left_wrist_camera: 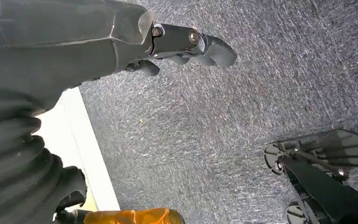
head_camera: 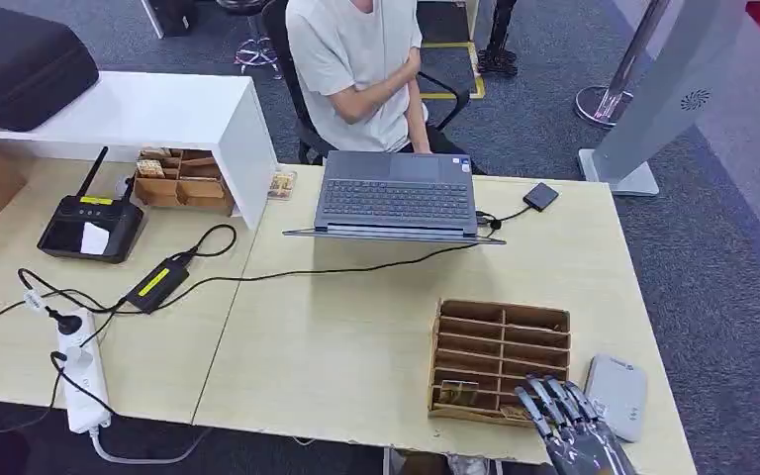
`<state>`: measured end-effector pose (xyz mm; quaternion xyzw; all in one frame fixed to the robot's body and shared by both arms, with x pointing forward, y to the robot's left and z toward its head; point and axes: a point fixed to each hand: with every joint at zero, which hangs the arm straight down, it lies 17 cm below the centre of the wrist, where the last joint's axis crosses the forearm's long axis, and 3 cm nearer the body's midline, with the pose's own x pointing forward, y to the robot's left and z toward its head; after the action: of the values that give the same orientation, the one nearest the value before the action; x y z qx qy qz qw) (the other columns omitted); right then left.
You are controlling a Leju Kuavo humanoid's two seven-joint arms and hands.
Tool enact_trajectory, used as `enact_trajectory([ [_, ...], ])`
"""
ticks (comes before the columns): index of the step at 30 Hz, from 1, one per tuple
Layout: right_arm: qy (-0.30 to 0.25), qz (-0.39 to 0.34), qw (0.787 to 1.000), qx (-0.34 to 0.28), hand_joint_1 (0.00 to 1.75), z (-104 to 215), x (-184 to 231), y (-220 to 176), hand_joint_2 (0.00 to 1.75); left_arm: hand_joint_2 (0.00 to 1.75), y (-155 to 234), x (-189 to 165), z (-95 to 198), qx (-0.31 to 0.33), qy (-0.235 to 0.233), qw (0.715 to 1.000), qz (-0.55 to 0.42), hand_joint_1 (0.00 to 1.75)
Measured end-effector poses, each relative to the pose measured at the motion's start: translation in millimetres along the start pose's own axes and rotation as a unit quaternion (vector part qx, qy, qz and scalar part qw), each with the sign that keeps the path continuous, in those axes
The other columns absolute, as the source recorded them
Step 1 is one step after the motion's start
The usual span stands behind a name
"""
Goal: Pass the card to the sensor for recognition and then transmit it.
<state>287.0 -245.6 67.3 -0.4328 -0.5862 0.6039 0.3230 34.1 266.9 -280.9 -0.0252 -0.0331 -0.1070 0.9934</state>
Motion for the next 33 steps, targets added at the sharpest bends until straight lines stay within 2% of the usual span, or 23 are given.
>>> enact_trajectory([
  [7, -0.004, 0.000, 1.000, 0.007, 0.00, -0.3, 2.4, 6.1, 1.75, 1.75, -0.1, 0.1, 0.0, 0.000, 0.000, 1.000, 0.002, 0.00],
  [8, -0.004, -0.001, 1.000, 0.008, 0.12, -0.2, 2.6, 7.0, 1.75, 1.75, 0.2, 0.0, 0.0, 0.000, 0.000, 1.000, 0.002, 0.00],
  [9, -0.005, 0.000, 1.000, 0.008, 1.75, 0.0, 3.1, 7.7, 1.75, 1.75, -0.1, 0.0, 0.0, 0.000, 0.000, 1.000, 0.002, 0.00],
  [33, -0.013, -0.026, 1.000, -0.012, 1.75, 0.3, 10.4, -0.1, 1.75, 1.75, -0.4, -0.2, 0.2, -0.002, 0.000, 1.000, 0.004, 0.00],
])
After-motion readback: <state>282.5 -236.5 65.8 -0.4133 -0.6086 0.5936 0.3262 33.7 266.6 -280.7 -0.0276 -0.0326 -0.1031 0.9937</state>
